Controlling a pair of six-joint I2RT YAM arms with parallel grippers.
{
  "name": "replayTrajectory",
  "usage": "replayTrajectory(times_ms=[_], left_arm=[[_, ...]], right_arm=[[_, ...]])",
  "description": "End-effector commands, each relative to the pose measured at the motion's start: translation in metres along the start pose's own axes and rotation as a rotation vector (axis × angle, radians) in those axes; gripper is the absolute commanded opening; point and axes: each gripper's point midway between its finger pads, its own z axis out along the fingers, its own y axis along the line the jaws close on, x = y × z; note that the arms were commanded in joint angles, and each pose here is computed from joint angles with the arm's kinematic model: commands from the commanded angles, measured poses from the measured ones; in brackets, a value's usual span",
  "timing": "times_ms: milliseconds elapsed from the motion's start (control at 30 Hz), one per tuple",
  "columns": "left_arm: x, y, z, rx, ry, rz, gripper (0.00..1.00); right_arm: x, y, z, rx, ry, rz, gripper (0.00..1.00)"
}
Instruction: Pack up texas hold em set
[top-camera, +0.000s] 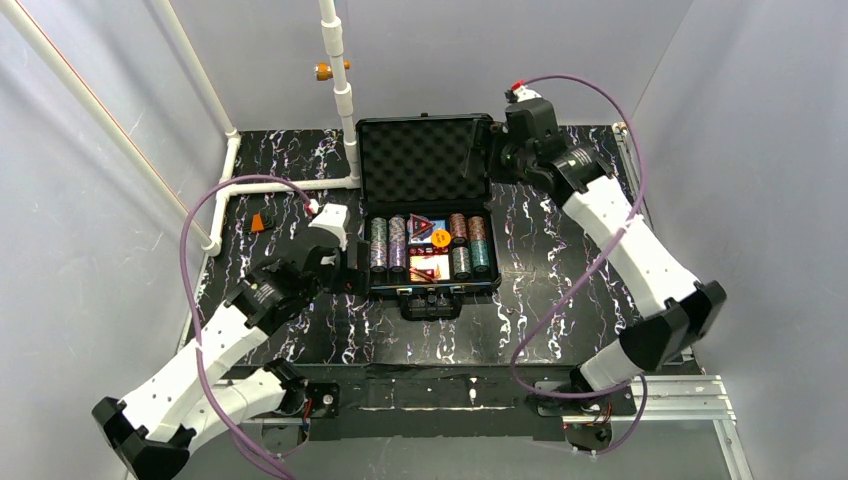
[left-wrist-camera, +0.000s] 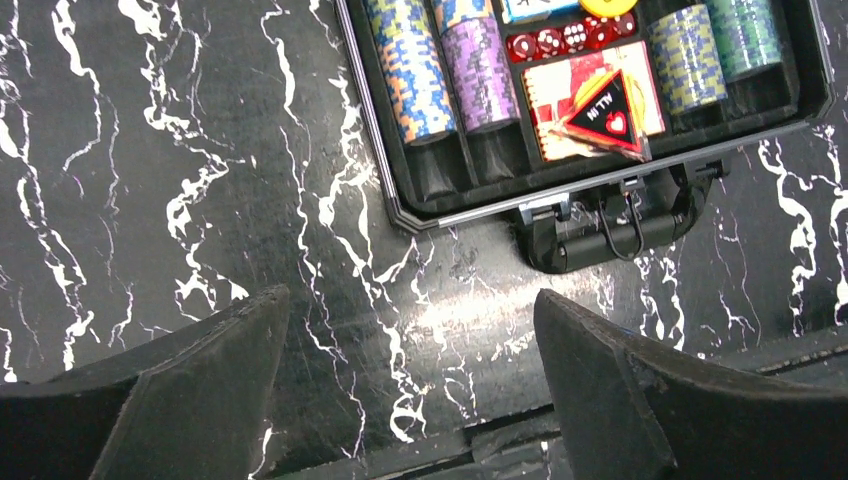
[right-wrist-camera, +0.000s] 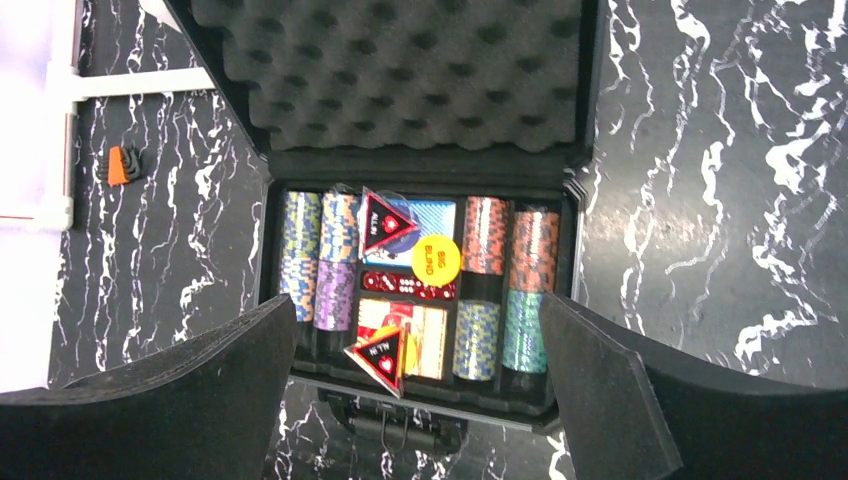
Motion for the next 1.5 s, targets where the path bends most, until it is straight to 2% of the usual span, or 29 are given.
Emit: replayTrajectory(times_ms=[0, 233, 633, 1033, 1333, 1467], left_arm=[[0.032, 0.002, -0.010, 0.066, 0.092, 0.006, 0.92], [0.049, -0.003, -0.018, 0.109, 0.113, -0.085, 0.92], [0.079, -0.003, -0.025, 0.128, 0.185, -0.155, 0.90], [0.090, -0.004, -0.016, 0.093, 0.254, -0.183, 0.87], [0.093, -0.005, -0.012, 0.083, 0.278, -0.181, 0.86], [0.094, -0.005, -0.011, 0.081, 0.279, -0.188, 0.85]], right_arm=[[-0.034, 0.018, 0.020, -0.078, -0.037, -0.016, 0.98], [-0.068, 0.013, 0.058, -0.141, -0.003, 0.014, 0.98], [-0.114, -0.048, 0.117, -0.181, -0.010, 0.133, 0.97], [-0.102, -0.091, 0.181, -0.226, 0.056, 0.220, 0.94], [-0.095, -0.110, 0.205, -0.294, 0.087, 0.293, 0.89], [-0.109, -0.116, 0.210, -0.358, 0.048, 0.341, 0.88]])
